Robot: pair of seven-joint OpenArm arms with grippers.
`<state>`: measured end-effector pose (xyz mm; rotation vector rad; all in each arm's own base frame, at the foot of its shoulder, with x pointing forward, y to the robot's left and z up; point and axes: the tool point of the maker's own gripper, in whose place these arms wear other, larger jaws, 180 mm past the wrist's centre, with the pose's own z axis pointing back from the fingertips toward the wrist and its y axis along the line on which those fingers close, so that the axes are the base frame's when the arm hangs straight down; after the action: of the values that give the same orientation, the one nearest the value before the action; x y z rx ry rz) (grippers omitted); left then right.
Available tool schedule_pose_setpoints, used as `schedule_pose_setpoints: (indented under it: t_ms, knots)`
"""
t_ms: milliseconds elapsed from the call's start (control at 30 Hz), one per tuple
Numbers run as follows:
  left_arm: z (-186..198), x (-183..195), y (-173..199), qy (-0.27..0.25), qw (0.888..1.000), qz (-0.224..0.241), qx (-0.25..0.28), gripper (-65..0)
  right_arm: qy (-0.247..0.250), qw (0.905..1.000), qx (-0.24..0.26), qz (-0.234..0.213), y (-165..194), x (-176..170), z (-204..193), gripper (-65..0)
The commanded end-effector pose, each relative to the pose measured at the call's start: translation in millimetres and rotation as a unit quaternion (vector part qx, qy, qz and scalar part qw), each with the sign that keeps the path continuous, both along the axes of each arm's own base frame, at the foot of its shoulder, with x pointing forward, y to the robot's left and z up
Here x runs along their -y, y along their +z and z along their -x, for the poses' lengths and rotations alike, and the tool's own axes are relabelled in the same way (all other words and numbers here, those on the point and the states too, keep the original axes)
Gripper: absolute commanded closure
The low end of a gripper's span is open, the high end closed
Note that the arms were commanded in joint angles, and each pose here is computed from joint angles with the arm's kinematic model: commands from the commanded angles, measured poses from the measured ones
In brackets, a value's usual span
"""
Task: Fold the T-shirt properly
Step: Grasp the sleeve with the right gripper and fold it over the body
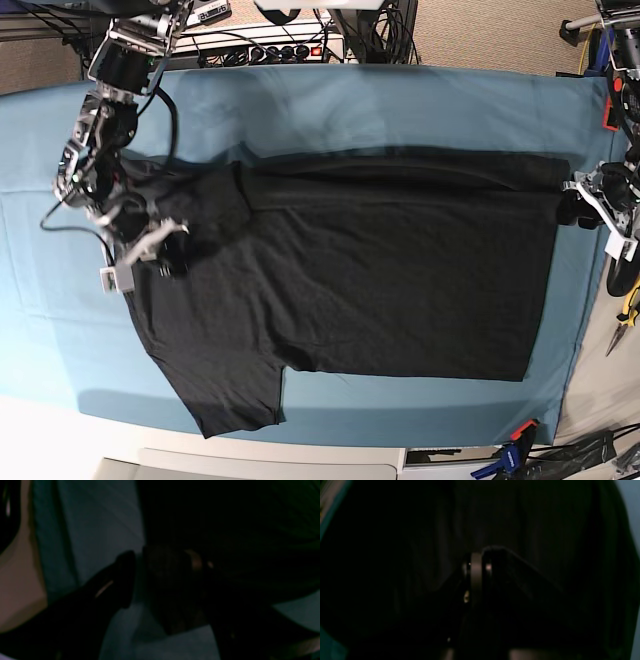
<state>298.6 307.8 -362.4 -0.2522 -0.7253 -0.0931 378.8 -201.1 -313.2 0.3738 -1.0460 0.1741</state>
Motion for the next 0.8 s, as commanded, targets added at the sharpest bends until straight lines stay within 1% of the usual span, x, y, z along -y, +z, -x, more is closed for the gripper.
schedule_pose_setpoints:
  t_ms: [0,133,333,467,600,767]
  knots:
    - [-10.4,-6.9,18.6,-0.001,1.000,-0.006,0.028,-30.5,-0.007,0.9996,0.028,0.001,15.6,1.0,-9.0,0.0]
    - [-10.4,-7.1,18.5,-0.001,1.000,-0.007,0.028,-30.5,-0.029,0.9991,0.030,-0.004,11.7,-6.2,-14.5,0.0]
    - [-9.7,-8.6,17.2,-0.001,1.000,-0.013,0.025,-30.5,-0.041,0.9983,0.036,-0.022,13.7,-18.0,-23.0,0.0]
    - [-9.7,-8.6,17.2,-0.001,1.000,-0.013,0.025,-30.5,-0.076,0.9964,0.026,-0.029,5.2,-10.2,-35.5,0.0]
    - [-9.7,-8.5,17.2,-0.001,1.000,-0.013,0.025,-30.5,-0.086,0.9951,0.020,-0.044,-0.9,-8.5,-44.6,0.0]
    - [-10.5,-7.6,17.5,0.000,1.000,-0.011,0.028,-30.5,-0.107,0.9925,0.035,-0.047,6.5,-1.7,-52.0,0.0]
